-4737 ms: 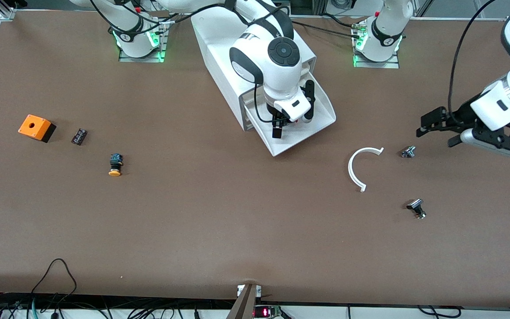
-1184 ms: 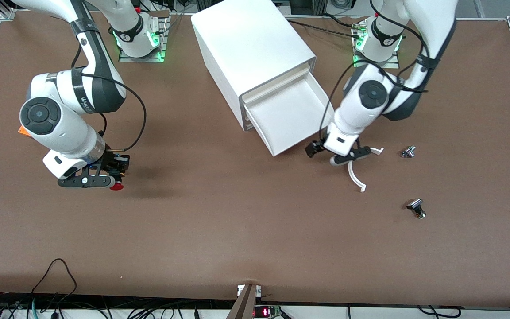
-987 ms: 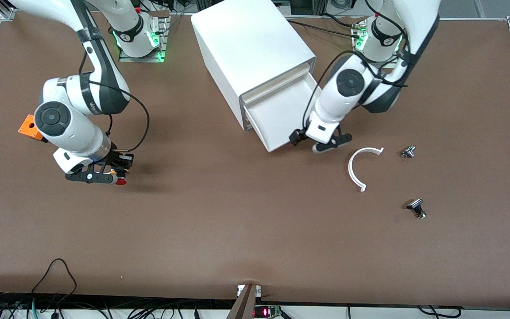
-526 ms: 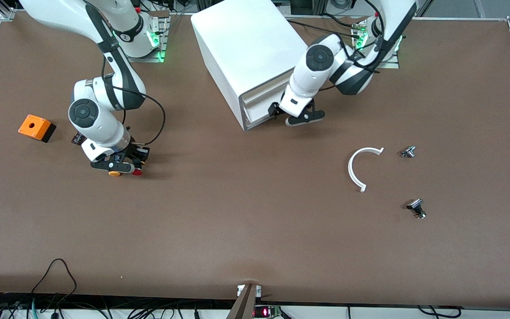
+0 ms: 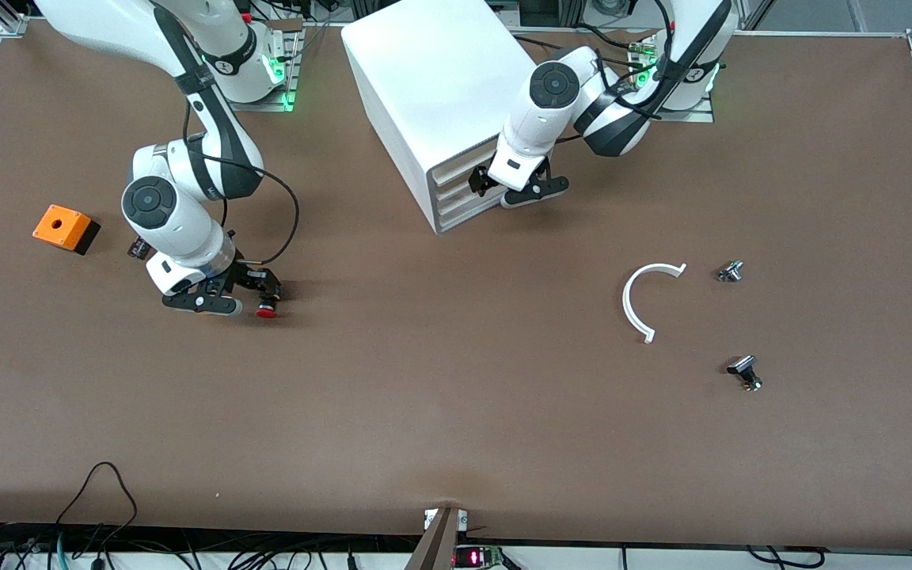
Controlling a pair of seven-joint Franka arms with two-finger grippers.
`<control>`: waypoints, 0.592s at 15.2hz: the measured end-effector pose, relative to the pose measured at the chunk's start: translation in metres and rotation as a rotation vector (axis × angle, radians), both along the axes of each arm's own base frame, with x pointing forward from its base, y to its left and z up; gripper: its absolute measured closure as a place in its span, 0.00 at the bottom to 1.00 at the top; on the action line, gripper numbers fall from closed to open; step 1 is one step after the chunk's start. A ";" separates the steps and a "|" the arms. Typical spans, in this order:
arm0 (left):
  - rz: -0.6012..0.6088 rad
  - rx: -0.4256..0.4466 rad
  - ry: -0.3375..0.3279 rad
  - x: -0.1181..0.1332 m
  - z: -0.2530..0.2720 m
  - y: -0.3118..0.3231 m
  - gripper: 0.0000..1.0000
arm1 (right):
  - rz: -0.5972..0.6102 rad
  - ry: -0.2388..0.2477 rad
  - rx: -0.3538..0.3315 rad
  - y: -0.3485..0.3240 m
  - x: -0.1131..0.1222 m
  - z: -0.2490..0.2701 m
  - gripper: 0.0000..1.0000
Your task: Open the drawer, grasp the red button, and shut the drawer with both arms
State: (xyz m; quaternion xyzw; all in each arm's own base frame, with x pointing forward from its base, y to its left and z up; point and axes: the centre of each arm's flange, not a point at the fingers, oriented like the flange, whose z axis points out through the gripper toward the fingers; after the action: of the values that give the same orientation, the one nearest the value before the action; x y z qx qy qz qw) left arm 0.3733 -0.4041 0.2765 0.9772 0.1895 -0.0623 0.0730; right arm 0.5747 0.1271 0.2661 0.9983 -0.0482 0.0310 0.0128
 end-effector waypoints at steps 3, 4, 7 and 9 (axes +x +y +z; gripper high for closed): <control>0.081 -0.001 -0.038 0.047 0.005 0.041 0.00 | -0.004 0.006 -0.006 0.002 0.013 0.023 0.00; 0.078 -0.004 -0.070 0.072 0.011 0.065 0.00 | -0.007 0.011 -0.010 0.002 0.018 0.037 0.00; -0.001 0.005 -0.163 0.135 0.046 0.132 0.00 | -0.017 0.034 -0.023 0.003 0.033 0.087 0.00; -0.032 0.034 -0.189 0.168 0.084 0.169 0.00 | -0.023 0.026 -0.022 0.006 0.041 0.123 0.00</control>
State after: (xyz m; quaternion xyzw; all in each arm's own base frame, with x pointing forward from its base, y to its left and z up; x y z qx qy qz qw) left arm 0.5414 -0.2347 0.3601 0.9827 0.1670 0.0325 0.0727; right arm 0.6158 0.1332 0.3886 0.9978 -0.0591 0.0182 0.0247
